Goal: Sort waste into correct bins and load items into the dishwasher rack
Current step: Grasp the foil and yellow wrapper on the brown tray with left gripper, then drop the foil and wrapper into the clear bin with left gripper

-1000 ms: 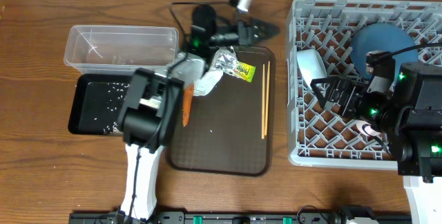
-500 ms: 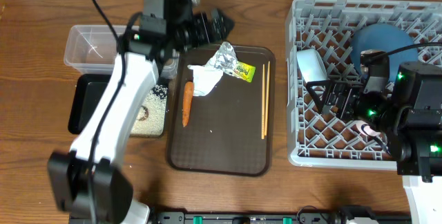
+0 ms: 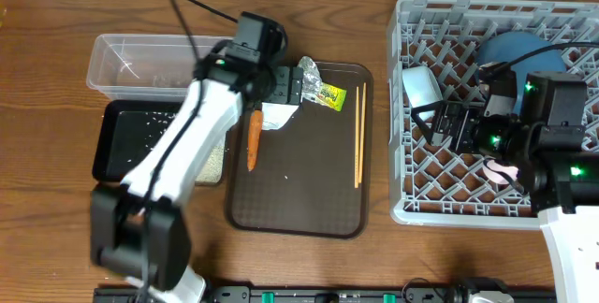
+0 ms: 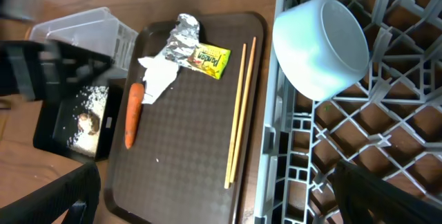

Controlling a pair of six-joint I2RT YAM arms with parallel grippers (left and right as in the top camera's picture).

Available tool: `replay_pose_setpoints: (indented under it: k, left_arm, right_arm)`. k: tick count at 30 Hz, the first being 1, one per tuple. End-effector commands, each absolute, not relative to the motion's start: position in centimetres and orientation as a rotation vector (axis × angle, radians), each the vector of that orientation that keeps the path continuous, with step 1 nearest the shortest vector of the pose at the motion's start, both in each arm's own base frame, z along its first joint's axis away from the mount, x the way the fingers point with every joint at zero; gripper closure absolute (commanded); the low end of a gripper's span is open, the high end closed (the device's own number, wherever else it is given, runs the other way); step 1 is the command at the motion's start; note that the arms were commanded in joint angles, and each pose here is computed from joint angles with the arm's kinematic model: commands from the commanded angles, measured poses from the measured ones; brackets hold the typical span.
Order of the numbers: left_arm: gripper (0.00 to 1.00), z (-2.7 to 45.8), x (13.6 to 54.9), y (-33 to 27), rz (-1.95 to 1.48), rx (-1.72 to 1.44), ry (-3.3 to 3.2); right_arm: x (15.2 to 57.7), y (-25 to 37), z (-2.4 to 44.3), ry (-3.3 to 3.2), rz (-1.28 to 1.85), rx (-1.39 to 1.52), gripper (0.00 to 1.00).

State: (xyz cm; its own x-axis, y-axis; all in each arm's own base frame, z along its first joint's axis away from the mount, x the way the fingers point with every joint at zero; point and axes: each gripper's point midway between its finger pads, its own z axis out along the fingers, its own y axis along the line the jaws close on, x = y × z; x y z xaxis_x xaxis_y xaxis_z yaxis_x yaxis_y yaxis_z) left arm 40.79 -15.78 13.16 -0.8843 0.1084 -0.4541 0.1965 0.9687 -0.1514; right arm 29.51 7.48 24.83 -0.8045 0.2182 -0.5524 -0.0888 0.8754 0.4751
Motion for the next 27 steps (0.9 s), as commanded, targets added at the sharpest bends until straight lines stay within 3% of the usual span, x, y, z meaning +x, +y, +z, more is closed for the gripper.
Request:
replay_pose_setpoints:
  k: [1,10,12,17,20,27]
  left_arm:
    - [0.06,8.7,41.5,-15.6,-0.163,0.347,2.707]
    - [0.08,1.3,42.5,-14.3,0.003,0.359,2.803]
    - [0.18,1.1,42.4,-14.3,-0.002,0.361,2.810]
    - [0.75,1.6,42.0,-14.3,0.001,0.402,2.810]
    - [0.94,3.1,41.4,-14.1,0.002,0.408,2.813]
    - [0.94,11.2,40.6,-13.9,-0.040,0.379,2.687]
  right_arm:
    - [29.6,8.1,25.0,2.426,0.648,0.047,0.01]
    - [29.6,8.0,24.5,2.444,0.645,0.054,0.01]
    - [29.7,8.0,24.6,2.442,0.645,0.053,0.01]
    - [29.8,8.0,24.7,2.437,0.644,0.052,0.01]
    - [29.8,8.0,24.7,2.436,0.644,0.052,0.01]
    - [30.0,8.1,24.8,2.427,0.643,0.048,0.01]
